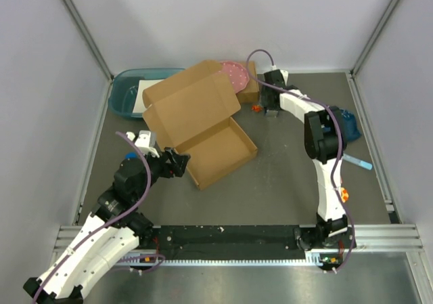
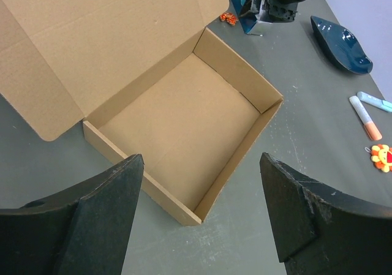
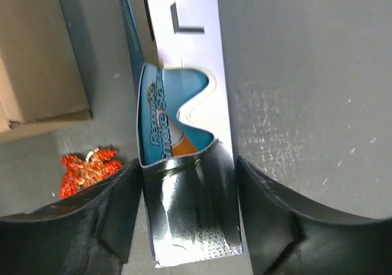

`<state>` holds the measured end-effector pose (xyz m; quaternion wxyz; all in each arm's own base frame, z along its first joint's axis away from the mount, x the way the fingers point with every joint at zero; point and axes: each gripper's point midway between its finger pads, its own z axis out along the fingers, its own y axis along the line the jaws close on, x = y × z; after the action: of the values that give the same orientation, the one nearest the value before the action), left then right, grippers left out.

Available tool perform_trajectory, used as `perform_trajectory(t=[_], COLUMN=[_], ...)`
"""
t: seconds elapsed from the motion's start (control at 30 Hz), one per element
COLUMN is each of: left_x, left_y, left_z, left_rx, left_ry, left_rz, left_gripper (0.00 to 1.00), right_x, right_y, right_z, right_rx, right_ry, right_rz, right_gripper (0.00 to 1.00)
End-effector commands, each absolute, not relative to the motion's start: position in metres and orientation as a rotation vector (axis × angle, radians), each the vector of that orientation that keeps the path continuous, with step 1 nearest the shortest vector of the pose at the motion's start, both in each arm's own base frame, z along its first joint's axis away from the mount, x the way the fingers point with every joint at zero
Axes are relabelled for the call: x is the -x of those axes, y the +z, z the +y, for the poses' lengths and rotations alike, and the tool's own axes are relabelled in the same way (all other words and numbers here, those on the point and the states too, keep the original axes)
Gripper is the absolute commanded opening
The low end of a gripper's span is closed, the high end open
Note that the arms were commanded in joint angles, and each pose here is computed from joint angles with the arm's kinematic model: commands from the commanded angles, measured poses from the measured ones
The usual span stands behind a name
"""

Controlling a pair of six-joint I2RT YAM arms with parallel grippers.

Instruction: Fold the paper box

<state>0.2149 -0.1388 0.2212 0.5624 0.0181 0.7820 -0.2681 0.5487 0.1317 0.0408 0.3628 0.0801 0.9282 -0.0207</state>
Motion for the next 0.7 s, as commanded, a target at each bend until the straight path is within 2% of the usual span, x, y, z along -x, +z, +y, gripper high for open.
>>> perform_trajectory(t=[0.0,0.1,0.13,0.2,0.37,0.5,0.67], left_x=[-0.215,-0.213,-0.212,-0.211,-0.209,-0.210,-0.209], left_y=[0.230,0.232,0.232,0.234,0.243,0.244,0.245], left_z=[-0.138,-0.137,-0.137,-0.137,-0.132,-0.130,-0.133], left_rx=[-0.023,-0.020,-0.021,-0.019,-0.011,-0.002,-0.004], left_ry=[-0.646,-0.655,-0.660,-0.667,-0.658,-0.649,-0.677], left_rz=[1.809,1.802,1.801,1.793,1.759,1.750,1.749], left_gripper=[0.82,0.82,0.82,0.82,0.82,0.82,0.82], right_x=[-0.545,-0.535,-0.532,-0.516,-0.448,-0.384,-0.318], right_y=[0.063,0.088,0.112,0.121,0.205,0.237,0.239], right_z=[0.132,0.127,0.124,0.119,0.128,0.178,0.242], right_rx=[-0.239,-0.250,-0.259,-0.262,-0.188,-0.029,0.141], right_ry=[-0.003,0.008,0.018,0.012,0.127,0.235,0.481], right_rz=[2.356,2.315,2.274,2.264,2.120,2.099,2.135], right_gripper=[0.47,0.34,0.32,0.27,0.25,0.26,0.25])
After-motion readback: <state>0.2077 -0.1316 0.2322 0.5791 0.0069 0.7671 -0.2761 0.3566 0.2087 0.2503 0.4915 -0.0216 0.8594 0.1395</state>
